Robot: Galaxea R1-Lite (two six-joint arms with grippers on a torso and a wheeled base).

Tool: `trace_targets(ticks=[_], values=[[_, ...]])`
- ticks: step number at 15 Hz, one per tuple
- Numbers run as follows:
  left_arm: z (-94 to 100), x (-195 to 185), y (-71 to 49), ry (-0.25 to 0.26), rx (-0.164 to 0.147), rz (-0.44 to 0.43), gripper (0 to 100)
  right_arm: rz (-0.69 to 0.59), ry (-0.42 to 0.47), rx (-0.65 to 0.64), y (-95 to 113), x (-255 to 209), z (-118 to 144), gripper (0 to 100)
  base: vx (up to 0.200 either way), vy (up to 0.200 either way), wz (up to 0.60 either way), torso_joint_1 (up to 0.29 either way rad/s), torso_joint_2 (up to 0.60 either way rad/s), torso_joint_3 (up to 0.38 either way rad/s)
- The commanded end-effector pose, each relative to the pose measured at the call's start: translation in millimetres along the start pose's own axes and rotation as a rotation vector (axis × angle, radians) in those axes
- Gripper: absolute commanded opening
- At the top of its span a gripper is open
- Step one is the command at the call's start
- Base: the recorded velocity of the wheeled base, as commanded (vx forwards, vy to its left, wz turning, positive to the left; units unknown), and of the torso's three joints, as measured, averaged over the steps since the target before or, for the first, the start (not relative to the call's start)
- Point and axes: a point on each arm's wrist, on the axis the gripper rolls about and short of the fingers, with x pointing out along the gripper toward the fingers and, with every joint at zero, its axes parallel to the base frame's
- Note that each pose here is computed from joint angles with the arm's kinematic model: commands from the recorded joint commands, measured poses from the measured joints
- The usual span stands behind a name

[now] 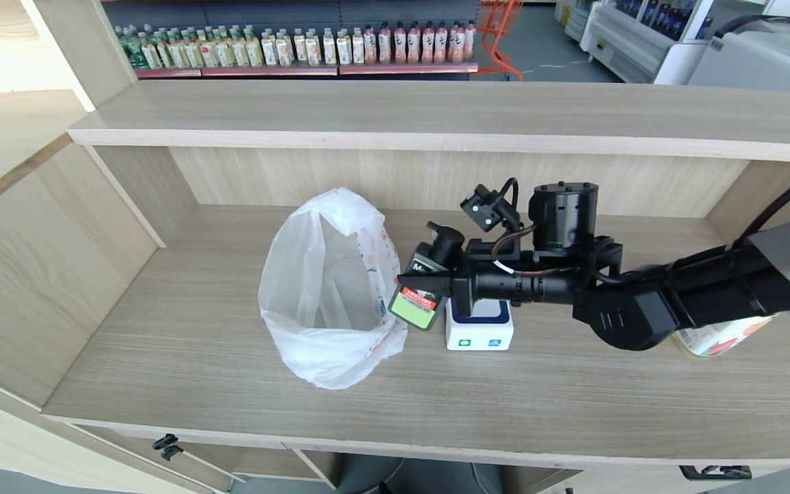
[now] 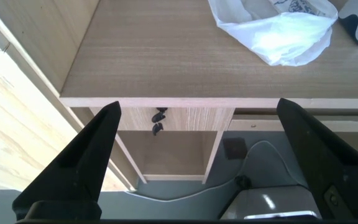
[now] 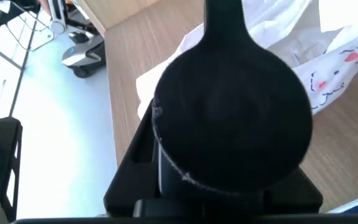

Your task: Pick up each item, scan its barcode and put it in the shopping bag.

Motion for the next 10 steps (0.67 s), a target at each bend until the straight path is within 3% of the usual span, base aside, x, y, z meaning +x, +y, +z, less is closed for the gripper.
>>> trace_targets(ticks=[1, 10], values=[[0.0, 0.0, 0.0, 0.000, 0.001, 0.000, 100, 0.069, -0.012, -0.005, -14.2, 20.8, -17.6, 0, 0.000, 0.000, 0.00, 0.000, 0.00, 0.000], [0.0, 0.0, 0.0, 0.000, 0.000, 0.000, 100, 0.232, -0.084, -0.094, -12.8, 97.9, -46.0, 0, 0.000, 0.000, 0.00, 0.000, 0.00, 0.000]])
